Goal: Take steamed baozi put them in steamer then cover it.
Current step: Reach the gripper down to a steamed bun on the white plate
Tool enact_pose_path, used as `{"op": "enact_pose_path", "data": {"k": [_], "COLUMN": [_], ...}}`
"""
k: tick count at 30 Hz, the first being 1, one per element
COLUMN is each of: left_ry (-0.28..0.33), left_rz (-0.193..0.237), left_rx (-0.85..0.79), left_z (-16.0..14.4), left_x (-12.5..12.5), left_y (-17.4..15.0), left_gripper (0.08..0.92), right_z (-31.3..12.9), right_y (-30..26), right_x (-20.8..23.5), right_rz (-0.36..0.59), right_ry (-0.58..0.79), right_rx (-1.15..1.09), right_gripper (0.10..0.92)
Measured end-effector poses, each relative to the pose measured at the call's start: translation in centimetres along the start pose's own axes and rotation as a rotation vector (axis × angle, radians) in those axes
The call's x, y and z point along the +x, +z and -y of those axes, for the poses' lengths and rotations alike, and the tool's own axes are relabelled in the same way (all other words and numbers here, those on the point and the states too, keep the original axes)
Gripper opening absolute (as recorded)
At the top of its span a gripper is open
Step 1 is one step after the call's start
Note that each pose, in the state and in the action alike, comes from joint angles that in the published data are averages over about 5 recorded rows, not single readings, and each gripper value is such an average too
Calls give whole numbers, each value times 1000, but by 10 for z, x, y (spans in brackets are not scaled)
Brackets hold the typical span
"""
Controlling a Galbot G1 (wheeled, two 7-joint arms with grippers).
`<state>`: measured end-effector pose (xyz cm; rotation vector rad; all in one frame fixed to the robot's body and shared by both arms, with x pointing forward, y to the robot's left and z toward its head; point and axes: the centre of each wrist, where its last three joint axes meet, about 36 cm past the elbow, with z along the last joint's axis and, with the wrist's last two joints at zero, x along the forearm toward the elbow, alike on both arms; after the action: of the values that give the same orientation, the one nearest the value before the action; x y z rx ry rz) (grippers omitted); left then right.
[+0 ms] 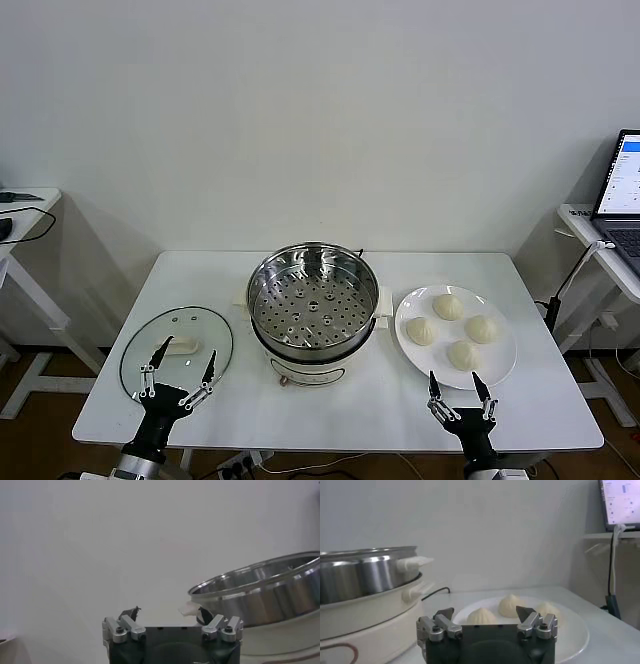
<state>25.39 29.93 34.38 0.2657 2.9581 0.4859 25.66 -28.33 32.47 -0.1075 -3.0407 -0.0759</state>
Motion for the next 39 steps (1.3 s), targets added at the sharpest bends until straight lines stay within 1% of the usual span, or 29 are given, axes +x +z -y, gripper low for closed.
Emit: {"op": "enact_pose_path", "data": {"k": [4,10,14,18,23,29,33,39], "left_ry": [5,12,12,9,2,-21,-37,-53], "left_rz": [5,13,14,11,10,5,1,-1], "left_rx": [-1,-2,-4,-14,-23,-37,-49,-61], "left_z": [2,6,6,5,4,1,-1,-1], "left_x": [1,4,7,9,12,14,15,19], "left_y": [-2,-5,-6,-6,-7,-8,-8,-9], "left_gripper": [823,823,823,823,823,823,823,823], "right_z": [8,27,42,60,84,113,132,144], "right_y": [-13,-41,-58,-73,-96,-131,-158,-196], "right_x": [-22,-88,-141,-197,-261,-327,-362,-399], "right_rz": [3,12,22,24,-7,-93,-174,-338], "right_ry": [21,35,3,-73,-212,-458,-639,-875], "right_rx": [0,-5,-1,33,121,310,466,704], "right_gripper": [823,823,823,823,823,823,823,823]}}
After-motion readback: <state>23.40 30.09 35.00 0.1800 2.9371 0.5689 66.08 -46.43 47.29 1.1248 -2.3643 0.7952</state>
